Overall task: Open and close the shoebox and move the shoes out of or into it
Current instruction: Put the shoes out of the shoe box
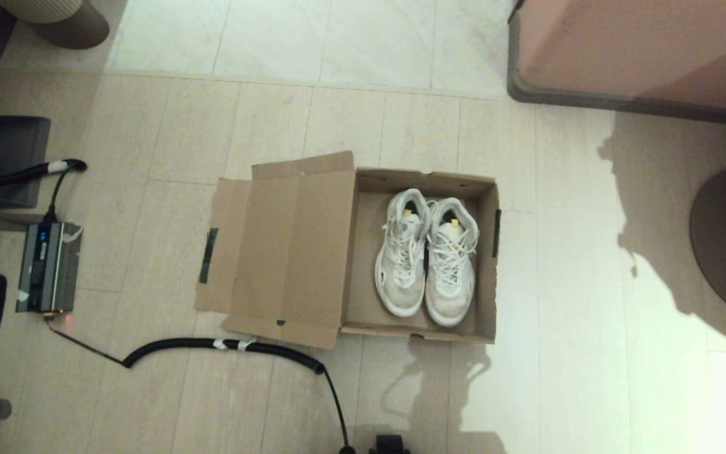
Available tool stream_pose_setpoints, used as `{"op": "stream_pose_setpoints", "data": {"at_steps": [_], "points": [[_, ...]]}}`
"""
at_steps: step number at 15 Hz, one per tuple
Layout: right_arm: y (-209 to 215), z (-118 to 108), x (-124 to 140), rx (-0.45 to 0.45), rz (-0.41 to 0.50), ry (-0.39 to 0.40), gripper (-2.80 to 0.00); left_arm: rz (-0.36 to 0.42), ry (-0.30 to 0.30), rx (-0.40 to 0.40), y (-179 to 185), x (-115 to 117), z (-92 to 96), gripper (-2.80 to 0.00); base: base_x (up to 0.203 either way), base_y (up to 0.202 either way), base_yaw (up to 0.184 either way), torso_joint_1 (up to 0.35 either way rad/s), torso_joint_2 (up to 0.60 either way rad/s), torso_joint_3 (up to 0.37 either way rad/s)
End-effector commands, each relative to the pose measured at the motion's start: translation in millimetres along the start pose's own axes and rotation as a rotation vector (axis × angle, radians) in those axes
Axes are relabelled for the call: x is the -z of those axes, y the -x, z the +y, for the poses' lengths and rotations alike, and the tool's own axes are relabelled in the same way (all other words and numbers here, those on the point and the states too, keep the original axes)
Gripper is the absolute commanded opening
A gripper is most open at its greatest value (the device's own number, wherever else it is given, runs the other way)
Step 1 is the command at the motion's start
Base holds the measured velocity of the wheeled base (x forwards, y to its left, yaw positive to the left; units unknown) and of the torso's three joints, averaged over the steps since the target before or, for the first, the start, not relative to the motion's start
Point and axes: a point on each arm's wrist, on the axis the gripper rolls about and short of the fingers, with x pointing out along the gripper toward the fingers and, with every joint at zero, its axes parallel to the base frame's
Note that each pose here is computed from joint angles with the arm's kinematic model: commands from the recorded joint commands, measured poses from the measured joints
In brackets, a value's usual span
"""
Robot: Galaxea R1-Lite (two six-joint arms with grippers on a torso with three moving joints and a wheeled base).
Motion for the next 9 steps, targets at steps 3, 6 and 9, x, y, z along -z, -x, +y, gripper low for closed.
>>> {"op": "stream_pose_setpoints", "data": {"at_steps": [3,6,9], "points": [[-140.8,15.3,-39.3,-0.040,0.407,-0.145,-2.80,0.008,0.000,0.001,-0.7,2.0,-0.1,0.00,0.000,0.000,0.000,0.000,0.00,0.000],[-220.3,42.1,-12.6,-0.092,0.549,-0.178,0.00,0.008,0.000,-0.001,-0.7,2.0,0.0,0.00,0.000,0.000,0.000,0.000,0.00,0.000],[-278.4,85.0,37.2,-0.136,0.554,-0.157,0.00,0.008,0.000,0.001,-0.7,2.0,-0.1,0.00,0.000,0.000,0.000,0.000,0.00,0.000]]}}
